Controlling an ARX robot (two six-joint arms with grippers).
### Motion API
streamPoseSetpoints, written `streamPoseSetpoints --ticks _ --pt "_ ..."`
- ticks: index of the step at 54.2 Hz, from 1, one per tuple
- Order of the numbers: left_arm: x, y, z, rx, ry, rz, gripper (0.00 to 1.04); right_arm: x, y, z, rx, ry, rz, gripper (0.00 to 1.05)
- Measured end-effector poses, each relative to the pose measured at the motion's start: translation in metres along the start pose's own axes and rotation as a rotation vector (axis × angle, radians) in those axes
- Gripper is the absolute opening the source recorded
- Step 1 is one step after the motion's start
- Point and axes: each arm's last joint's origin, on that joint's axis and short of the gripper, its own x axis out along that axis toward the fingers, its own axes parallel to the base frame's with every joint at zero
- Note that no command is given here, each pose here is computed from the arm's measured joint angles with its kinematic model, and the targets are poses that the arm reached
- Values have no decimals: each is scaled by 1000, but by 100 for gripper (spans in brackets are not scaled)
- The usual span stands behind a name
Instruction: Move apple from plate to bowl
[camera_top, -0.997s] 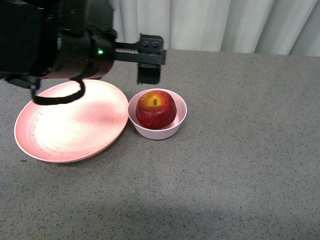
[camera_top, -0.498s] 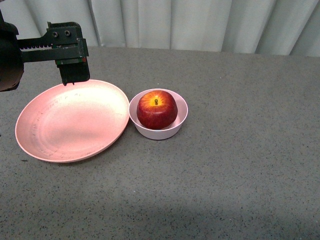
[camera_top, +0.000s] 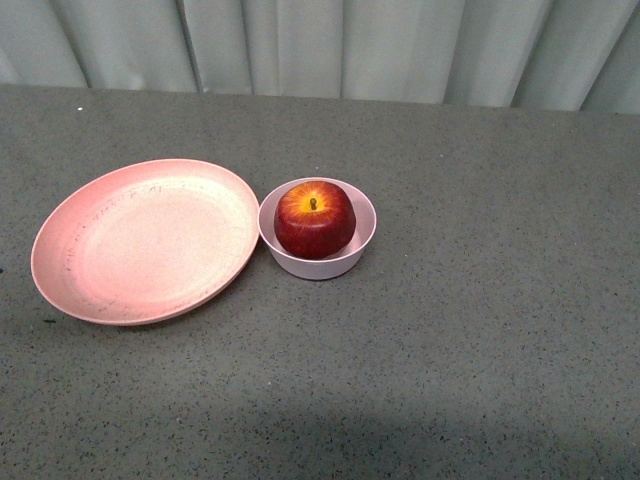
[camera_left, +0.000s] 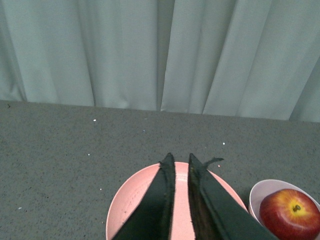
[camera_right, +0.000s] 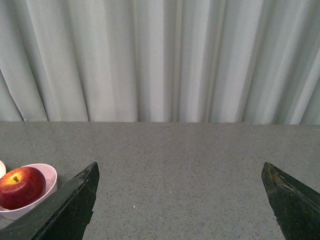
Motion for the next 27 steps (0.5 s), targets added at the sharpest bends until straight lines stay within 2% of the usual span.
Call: streamPoseSetpoints --ticks 3,27 --pt "-6 3 0 0 1 -3 4 0 0 0 0 0 0 95" --pt "-44 24 1 6 -3 -13 4 0 0 0 0 0 0 95"
